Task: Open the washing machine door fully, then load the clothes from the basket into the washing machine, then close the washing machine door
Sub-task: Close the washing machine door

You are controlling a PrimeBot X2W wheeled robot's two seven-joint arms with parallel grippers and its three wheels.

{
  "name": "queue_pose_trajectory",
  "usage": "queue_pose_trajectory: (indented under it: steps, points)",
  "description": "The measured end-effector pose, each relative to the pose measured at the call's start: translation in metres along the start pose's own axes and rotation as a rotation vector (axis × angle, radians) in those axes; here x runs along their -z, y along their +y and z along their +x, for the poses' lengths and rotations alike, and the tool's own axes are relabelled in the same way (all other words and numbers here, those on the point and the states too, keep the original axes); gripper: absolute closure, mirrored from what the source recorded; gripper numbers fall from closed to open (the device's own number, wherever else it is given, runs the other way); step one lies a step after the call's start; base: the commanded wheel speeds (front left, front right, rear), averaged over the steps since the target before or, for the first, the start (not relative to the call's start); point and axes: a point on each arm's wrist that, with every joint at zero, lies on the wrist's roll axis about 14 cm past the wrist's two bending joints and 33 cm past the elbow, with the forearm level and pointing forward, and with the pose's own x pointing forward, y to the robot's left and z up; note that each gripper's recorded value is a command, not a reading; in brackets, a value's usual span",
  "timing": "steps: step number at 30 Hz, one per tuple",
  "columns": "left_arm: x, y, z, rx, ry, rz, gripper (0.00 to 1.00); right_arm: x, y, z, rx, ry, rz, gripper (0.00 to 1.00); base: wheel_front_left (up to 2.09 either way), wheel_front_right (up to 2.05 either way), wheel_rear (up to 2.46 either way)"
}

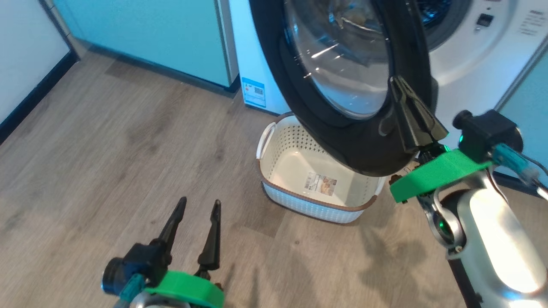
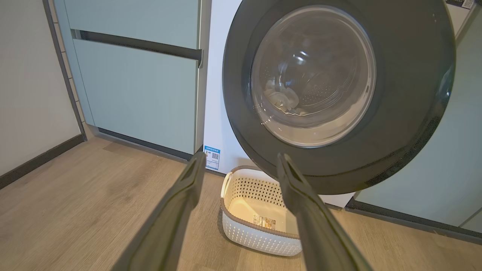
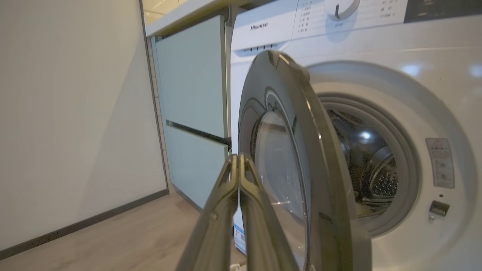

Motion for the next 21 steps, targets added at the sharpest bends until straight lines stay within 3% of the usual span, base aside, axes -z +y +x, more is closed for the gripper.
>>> queue_pose_trajectory:
  steps: [8,21]
  points:
    - [0.004,-0.001,0.007,-0.002,0.009,-0.009,0.0,0.045,-0.006,0.018,-0.009,0.128,0.033,1.0,0.0,0.0,0.0]
    - [0.005,-0.007,0.012,0.015,0.006,-0.008,0.0,0.074,-0.024,0.024,0.027,0.216,0.044,1.0,0.0,0.0,0.0]
